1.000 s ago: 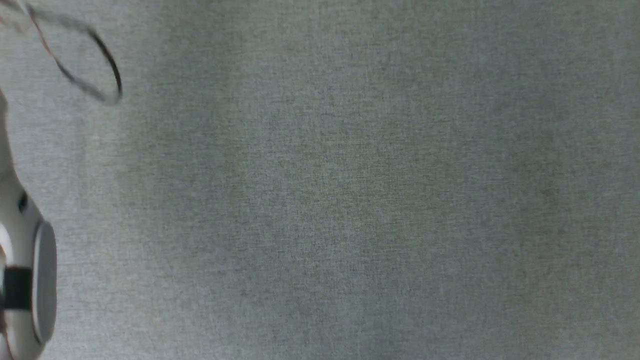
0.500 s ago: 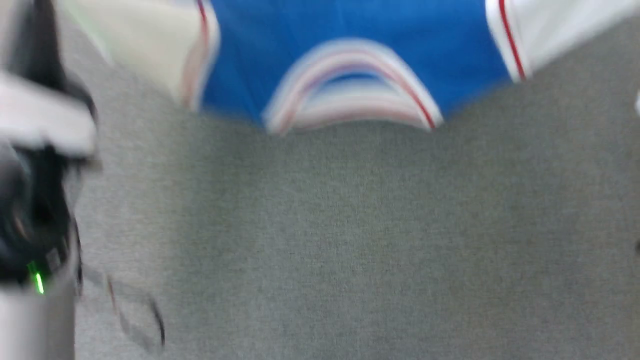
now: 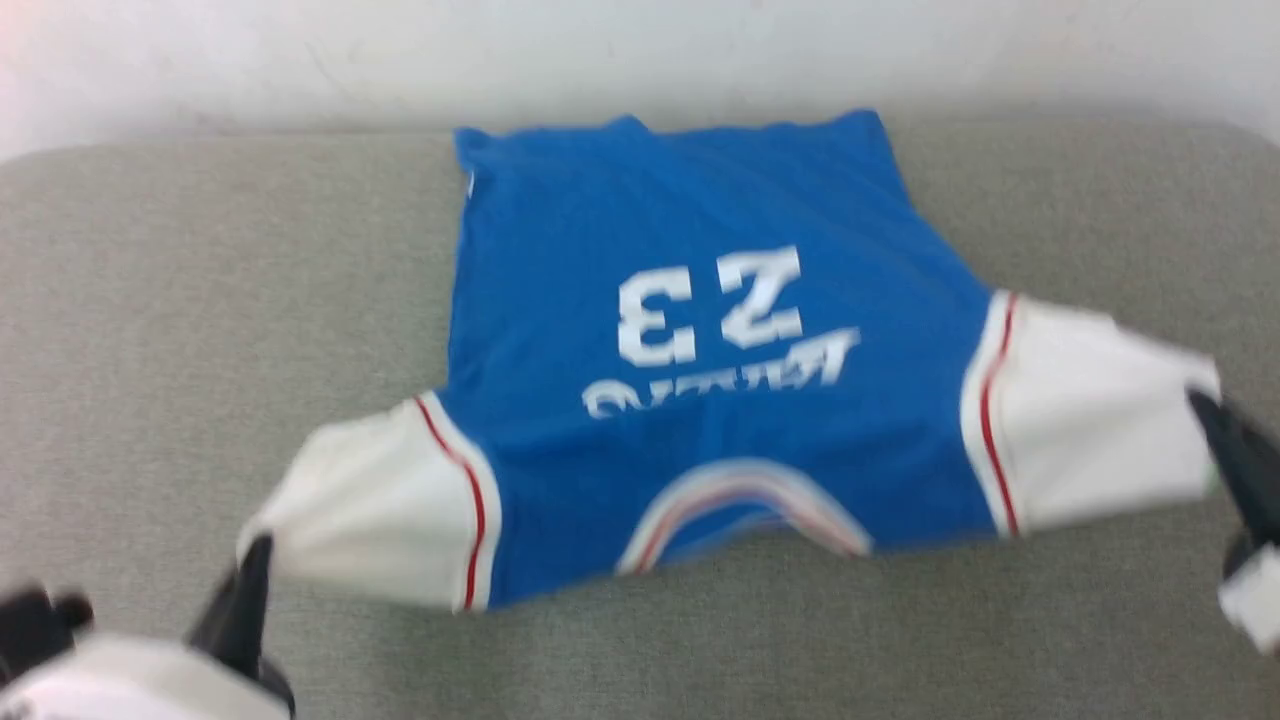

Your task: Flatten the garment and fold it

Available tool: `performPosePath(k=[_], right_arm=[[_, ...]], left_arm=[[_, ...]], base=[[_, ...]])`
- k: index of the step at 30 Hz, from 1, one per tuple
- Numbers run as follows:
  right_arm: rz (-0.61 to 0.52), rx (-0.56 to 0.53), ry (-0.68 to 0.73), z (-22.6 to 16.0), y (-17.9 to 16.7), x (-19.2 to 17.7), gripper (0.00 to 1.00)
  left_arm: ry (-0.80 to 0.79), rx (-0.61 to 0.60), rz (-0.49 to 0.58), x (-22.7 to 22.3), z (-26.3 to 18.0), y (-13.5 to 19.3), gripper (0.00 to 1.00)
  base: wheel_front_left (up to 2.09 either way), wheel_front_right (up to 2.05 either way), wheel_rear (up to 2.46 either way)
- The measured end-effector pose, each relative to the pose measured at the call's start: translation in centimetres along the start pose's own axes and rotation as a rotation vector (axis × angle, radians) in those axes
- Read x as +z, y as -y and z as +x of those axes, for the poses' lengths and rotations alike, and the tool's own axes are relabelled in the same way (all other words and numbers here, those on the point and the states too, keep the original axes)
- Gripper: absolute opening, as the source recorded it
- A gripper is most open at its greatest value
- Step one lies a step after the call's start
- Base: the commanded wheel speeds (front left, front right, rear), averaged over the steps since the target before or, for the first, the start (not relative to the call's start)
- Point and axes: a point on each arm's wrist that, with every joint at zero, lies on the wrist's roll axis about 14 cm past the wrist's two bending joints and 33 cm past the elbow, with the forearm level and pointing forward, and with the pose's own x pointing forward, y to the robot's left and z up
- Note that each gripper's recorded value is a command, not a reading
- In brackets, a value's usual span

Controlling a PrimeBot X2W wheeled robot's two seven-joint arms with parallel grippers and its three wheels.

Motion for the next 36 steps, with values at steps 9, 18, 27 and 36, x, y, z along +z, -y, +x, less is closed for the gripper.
performPosePath(k=[9,18,27,36], right_arm=[[0.090,-0.131,-0.143,-5.6,3.8,-5.4,0.00],[0.098,-0.165,-0.263,-8.1,4.4,-9.0,0.00],[-0.073,-0.173,-0.416,-5.9,3.8,-15.2,0.00],[-0.112,-0.202,-0.510,-5.4,5.4,-20.2,1.00]], left_arm=[[-0.063,0.086,-0.046,-3.0,-5.2,-4.1,0.00],[-0.054,0.113,-0.052,-3.5,-6.3,-5.1,0.00],[-0.086,0.016,0.038,-5.2,-3.6,-1.5,0.00],[-0.100,0.026,0.053,-5.8,-3.6,-1.0,0.00]], base=[[0.00,0.00,0.00],[0.00,0.00,0.00],[0.00,0.00,0.00],[0.00,0.00,0.00]])
